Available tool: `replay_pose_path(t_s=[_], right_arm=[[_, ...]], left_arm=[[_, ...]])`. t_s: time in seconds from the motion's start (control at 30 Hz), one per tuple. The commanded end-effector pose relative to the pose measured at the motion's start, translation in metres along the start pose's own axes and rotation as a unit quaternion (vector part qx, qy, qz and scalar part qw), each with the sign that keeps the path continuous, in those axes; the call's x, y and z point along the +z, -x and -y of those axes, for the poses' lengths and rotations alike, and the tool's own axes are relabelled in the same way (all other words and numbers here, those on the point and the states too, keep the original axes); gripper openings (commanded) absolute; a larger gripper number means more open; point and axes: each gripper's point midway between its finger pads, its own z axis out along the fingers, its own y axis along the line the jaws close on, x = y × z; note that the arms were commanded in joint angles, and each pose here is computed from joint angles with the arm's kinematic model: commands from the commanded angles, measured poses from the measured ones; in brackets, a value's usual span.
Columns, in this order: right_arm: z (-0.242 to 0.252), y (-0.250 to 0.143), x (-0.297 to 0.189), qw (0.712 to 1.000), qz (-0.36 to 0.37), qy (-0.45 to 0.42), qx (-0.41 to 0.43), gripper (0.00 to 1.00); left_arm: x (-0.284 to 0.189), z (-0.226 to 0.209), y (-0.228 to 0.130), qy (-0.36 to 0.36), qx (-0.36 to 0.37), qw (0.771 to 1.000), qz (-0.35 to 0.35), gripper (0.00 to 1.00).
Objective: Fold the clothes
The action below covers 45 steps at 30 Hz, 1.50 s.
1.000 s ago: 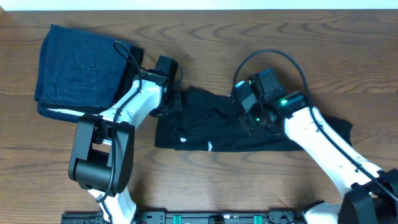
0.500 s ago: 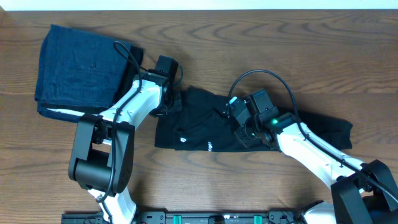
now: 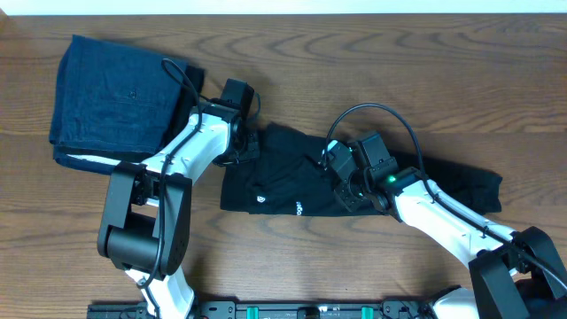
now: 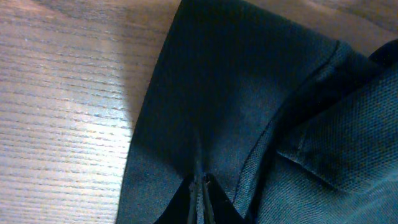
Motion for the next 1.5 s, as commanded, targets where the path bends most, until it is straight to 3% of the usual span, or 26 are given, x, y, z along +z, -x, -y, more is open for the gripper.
replay_pose_path(t_s=[0.0,0.1,0.3,0.43,0.53,1.1,1.3,1.47], right_arm=[[-0.008,-0.003,0.003,1.0,-0.004,0.013,-0.008,0.17],[-0.009,-0.004,0.003,1.0,-0.008,0.014,-0.004,0.01],[-0.012,-0.002,0.001,1.0,-0.004,0.023,-0.002,0.01],[-0.016,0.004,-0.005,0.999,0.011,0.032,-0.003,0.19],[-0.023,0.01,-0.01,0.998,0.026,0.051,-0.006,0.24],[-0.023,0.0,0.002,0.998,0.005,0.055,-0.007,0.22],[-0.022,0.0,0.002,0.999,0.005,0.052,-0.011,0.37],[-0.014,0.003,0.003,0.999,0.008,0.029,-0.014,0.4]], left_arm=[[0.006,-0.007,-0.003,0.014,-0.003,1.0,-0.006,0.07],[0.006,-0.007,-0.003,0.014,-0.003,1.0,-0.006,0.07],[0.006,-0.007,-0.003,0.014,-0.003,1.0,-0.007,0.07],[0.006,-0.007,-0.003,0.014,-0.003,1.0,-0.007,0.07],[0.006,-0.007,-0.003,0.014,-0.003,1.0,-0.007,0.07],[0.006,-0.007,-0.003,0.014,-0.003,1.0,-0.007,0.07],[0.006,-0.007,-0.003,0.014,-0.003,1.0,-0.007,0.07],[0.006,-0.007,-0.003,0.014,-0.004,1.0,-0.006,0.07]])
